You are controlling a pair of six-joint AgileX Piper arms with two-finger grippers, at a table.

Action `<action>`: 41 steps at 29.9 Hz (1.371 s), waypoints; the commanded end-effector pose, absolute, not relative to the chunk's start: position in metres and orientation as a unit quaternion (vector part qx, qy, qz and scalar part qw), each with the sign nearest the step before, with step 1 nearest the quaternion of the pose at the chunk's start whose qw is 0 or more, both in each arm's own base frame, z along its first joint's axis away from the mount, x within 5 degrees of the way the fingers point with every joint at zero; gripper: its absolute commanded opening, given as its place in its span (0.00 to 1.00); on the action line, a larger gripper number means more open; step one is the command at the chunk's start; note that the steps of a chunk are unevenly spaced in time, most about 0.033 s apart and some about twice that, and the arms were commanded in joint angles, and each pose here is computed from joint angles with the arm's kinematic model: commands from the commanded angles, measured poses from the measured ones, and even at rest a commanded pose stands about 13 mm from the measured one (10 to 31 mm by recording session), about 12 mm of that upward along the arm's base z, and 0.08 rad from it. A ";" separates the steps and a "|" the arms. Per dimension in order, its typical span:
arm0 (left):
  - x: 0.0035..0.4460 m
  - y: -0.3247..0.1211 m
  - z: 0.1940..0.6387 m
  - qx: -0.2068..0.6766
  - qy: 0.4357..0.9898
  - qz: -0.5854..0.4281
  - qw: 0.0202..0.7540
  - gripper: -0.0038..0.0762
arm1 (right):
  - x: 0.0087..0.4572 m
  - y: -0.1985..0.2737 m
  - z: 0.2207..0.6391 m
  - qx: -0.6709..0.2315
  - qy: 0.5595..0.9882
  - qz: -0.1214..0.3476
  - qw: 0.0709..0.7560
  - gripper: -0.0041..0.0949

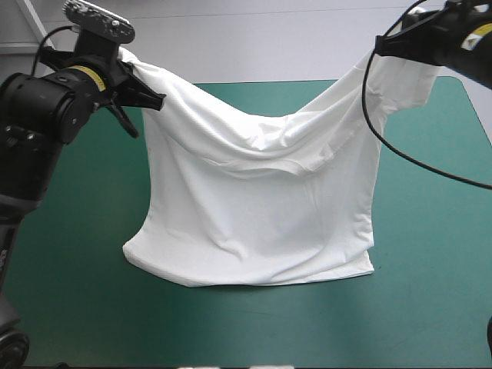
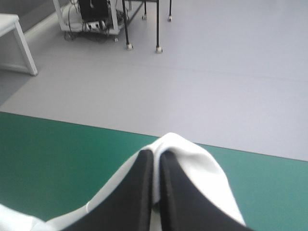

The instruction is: Fold the cloth

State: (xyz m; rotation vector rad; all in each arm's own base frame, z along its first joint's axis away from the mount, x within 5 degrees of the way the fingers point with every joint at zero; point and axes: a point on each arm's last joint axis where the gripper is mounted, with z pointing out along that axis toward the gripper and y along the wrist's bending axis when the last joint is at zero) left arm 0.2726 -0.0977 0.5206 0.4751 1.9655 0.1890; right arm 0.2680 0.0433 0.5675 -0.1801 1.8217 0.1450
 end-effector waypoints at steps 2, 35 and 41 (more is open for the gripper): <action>0.310 -0.086 0.512 0.156 0.801 0.025 0.577 0.04 | 0.313 0.048 0.545 -0.076 0.762 0.053 0.640 0.02; 0.440 -0.063 0.401 0.104 0.851 0.016 0.515 0.71 | 0.442 0.071 0.410 -0.035 0.842 0.120 0.525 0.97; 0.378 -0.050 0.431 0.097 0.921 0.028 0.377 0.71 | 0.377 0.066 0.447 -0.059 0.891 0.118 0.435 0.86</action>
